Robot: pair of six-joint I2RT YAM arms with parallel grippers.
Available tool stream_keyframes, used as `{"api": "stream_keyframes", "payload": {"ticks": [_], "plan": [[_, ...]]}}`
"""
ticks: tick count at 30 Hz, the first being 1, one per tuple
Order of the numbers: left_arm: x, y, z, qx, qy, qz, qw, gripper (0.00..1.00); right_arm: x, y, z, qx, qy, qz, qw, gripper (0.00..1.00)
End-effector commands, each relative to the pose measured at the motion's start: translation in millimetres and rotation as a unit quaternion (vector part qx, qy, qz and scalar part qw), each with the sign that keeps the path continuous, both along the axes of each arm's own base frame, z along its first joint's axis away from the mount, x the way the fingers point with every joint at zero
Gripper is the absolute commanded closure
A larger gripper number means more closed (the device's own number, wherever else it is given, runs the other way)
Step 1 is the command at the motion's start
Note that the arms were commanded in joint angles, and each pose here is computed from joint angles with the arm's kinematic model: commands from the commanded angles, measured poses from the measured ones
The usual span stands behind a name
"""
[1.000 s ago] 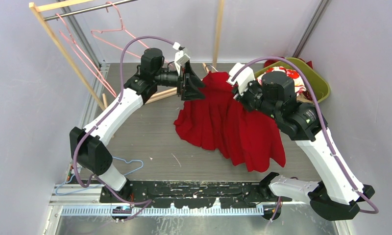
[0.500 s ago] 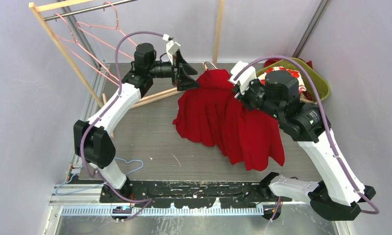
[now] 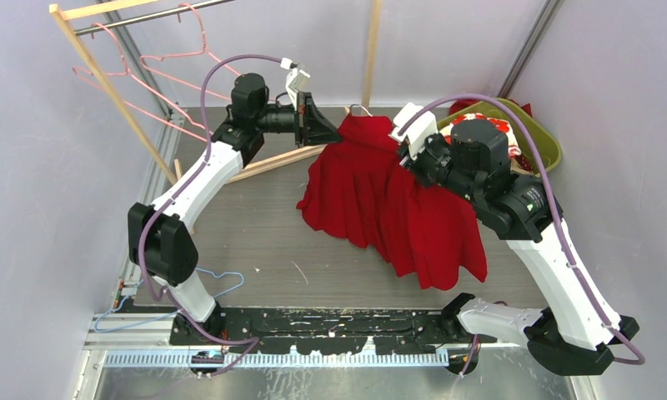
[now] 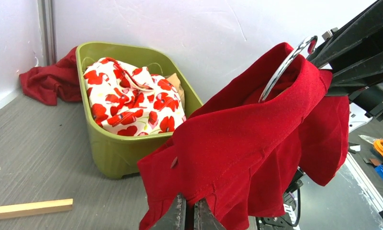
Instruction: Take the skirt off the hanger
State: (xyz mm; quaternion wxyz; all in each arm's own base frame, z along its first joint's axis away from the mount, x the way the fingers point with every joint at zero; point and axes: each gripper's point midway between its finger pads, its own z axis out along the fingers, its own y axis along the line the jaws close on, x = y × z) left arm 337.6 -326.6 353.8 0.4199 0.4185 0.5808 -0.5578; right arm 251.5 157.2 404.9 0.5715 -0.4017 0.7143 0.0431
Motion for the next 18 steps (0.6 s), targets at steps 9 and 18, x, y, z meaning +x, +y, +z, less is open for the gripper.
{"api": "stream_keyframes", "payload": {"ticks": [9, 18], "plan": [[-17, 33, 39, 0.067, -0.088, 0.091, 0.99, 1.0, 55, 14, 39, 0.055, -0.101, -0.065, 0.991, 0.99], [-50, 81, 109, 0.092, -0.205, 0.183, 0.957, 1.0, 116, 22, 8, 0.028, -0.086, -0.135, 0.987, 0.99]]}}
